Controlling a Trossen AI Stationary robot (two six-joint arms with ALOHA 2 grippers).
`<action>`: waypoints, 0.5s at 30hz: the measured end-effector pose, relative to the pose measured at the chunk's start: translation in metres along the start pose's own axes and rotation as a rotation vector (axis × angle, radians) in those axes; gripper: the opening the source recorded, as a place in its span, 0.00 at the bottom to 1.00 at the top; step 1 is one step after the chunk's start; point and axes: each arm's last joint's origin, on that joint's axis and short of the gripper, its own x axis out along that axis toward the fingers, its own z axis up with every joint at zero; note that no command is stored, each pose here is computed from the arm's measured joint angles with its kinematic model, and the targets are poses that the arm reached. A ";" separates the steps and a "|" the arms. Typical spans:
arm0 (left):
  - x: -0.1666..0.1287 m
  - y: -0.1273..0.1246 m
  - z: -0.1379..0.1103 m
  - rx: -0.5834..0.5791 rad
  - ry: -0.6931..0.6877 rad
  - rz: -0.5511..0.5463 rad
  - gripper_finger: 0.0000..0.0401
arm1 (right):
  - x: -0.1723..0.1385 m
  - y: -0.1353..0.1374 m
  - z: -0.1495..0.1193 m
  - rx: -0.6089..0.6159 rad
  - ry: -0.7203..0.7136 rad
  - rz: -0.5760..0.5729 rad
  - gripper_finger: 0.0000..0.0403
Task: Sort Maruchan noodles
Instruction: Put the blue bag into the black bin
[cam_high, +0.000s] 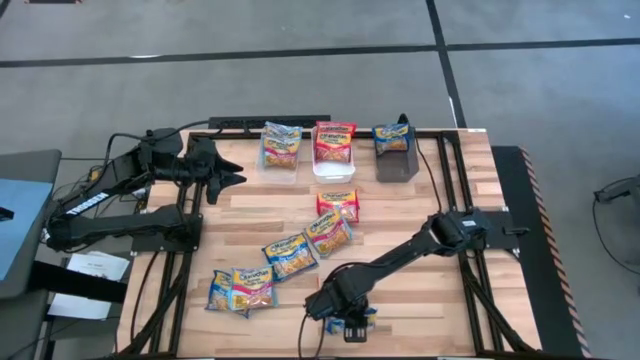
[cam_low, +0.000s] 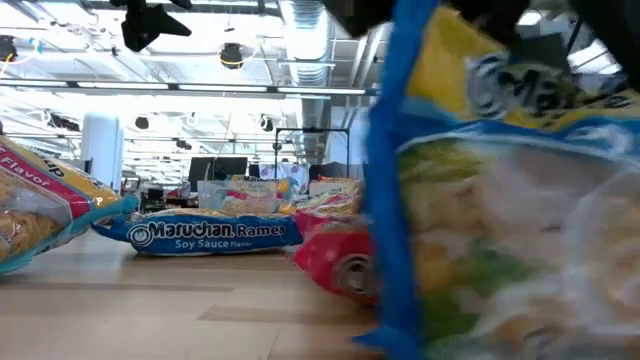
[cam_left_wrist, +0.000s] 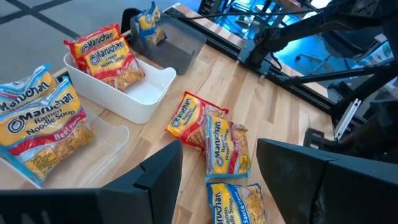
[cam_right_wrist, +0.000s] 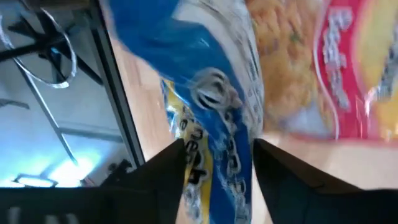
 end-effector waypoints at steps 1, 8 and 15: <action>0.000 0.000 0.000 0.000 0.000 0.000 0.48 | -0.001 0.000 0.000 0.007 0.004 0.000 0.49; 0.000 0.000 0.000 0.001 -0.002 -0.001 0.48 | -0.001 0.000 -0.001 0.014 0.008 0.000 0.18; 0.000 0.000 0.000 0.001 -0.003 0.000 0.48 | -0.003 -0.006 -0.003 0.038 0.044 -0.022 0.03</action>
